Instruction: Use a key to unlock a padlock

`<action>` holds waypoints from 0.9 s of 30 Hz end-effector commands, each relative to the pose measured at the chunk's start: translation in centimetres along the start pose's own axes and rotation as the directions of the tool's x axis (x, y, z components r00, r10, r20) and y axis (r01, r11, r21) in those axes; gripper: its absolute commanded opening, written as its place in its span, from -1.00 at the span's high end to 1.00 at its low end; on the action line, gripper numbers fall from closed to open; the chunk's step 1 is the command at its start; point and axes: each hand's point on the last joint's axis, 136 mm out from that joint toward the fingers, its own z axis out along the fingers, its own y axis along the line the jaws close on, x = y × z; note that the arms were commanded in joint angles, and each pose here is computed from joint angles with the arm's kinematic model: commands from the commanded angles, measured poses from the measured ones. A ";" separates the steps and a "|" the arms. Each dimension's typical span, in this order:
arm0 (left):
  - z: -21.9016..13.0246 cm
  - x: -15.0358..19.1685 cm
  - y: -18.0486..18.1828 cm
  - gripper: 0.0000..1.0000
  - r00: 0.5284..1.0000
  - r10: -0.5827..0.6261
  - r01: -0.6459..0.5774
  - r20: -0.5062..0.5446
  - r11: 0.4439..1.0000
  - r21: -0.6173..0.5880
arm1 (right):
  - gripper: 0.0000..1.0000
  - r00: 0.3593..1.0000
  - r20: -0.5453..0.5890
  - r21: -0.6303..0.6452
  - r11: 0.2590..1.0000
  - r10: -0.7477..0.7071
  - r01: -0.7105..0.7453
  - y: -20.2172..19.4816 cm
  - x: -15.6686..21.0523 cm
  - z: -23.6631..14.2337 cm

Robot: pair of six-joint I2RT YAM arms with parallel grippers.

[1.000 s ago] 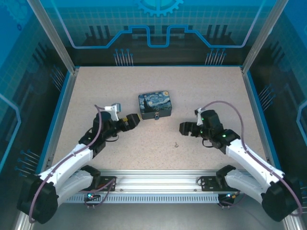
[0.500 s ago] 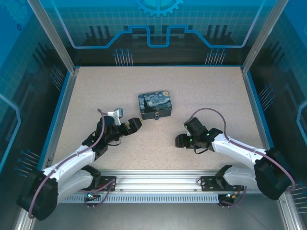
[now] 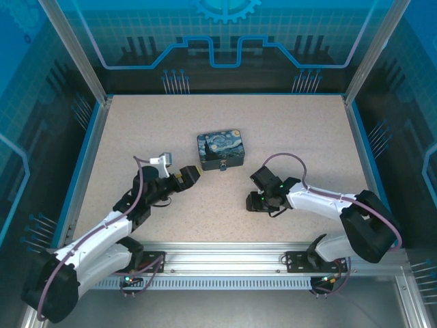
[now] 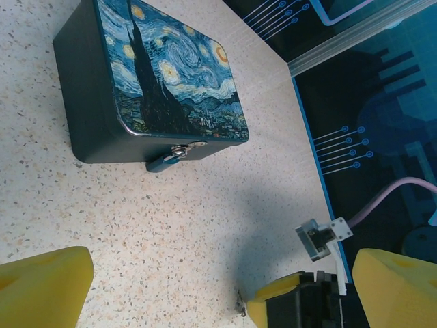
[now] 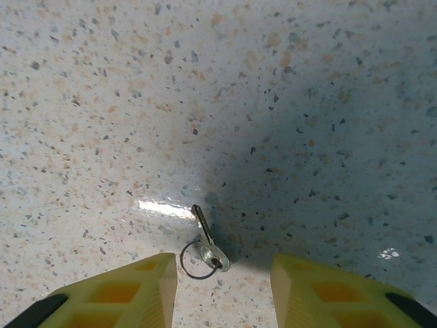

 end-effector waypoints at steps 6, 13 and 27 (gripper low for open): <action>-0.3 0.0 0.0 -0.98 1.000 -0.007 0.007 0.011 1.000 -0.009 | 0.30 0.999 -0.052 -0.006 1.000 0.003 -0.003 1.0 0.4 0.6; -0.3 0.0 0.3 -0.98 1.000 -0.009 0.009 0.011 1.000 -0.022 | 0.38 0.997 -0.076 0.017 1.000 -0.004 0.005 0.7 0.9 0.9; -0.3 0.2 0.7 -0.98 1.000 -0.008 0.009 0.003 0.999 -0.039 | 0.69 0.996 -0.084 0.015 1.000 -0.022 0.024 0.8 1.1 1.3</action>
